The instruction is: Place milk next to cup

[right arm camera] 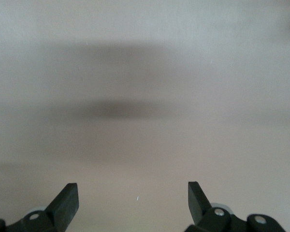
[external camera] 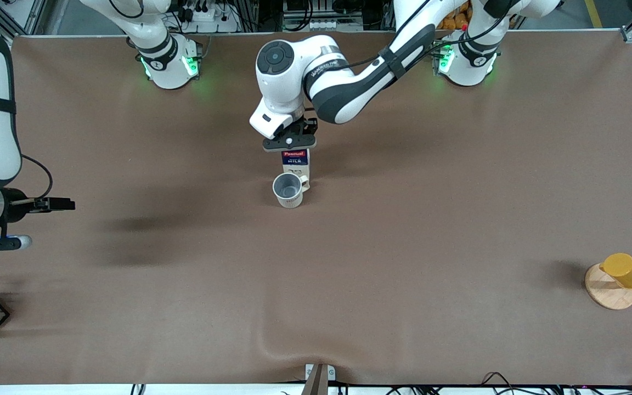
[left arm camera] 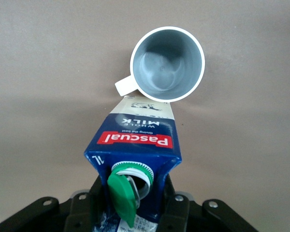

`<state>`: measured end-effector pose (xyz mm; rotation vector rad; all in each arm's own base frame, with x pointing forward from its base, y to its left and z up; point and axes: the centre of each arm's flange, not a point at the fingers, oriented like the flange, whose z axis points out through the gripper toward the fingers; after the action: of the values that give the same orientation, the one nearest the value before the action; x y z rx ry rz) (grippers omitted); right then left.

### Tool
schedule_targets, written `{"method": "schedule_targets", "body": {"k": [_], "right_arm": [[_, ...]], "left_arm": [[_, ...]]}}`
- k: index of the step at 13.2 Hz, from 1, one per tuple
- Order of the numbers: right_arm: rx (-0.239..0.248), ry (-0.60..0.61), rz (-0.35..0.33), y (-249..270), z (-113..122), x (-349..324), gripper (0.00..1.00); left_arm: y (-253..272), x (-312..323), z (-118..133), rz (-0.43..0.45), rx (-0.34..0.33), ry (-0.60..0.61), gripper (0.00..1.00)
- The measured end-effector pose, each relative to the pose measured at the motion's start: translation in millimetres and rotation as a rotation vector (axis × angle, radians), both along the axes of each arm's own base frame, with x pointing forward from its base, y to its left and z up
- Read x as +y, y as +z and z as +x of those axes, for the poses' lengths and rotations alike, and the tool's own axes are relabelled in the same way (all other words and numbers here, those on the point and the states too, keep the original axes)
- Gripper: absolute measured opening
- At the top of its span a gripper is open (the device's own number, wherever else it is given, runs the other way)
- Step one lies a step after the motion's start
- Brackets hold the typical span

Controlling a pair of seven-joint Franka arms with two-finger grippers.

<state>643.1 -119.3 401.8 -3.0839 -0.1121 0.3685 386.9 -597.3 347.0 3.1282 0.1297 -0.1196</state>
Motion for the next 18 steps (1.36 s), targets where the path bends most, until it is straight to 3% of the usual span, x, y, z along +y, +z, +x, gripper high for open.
{"method": "schedule_targets", "body": {"k": [4,6,9,14,18], "right_arm": [[-0.136,0.088,-0.007,30,10,11,1.00],[-0.176,0.121,-0.008,62,5,33,1.00],[-0.139,0.127,0.001,93,-18,50,1.00],[-0.156,0.086,0.001,149,-48,65,1.00],[-0.137,0.040,0.045,189,-80,74,1.00]], "left_arm": [[0,-6,-5,-0.004,0.000,-0.010,0.50],[0,-6,-4,-0.005,0.000,-0.008,0.49],[-1,-7,-3,-0.006,0.001,-0.007,0.52],[3,-8,1,-0.023,-0.006,0.000,0.99],[76,6,16,-0.054,-0.080,0.030,1.00]]}}
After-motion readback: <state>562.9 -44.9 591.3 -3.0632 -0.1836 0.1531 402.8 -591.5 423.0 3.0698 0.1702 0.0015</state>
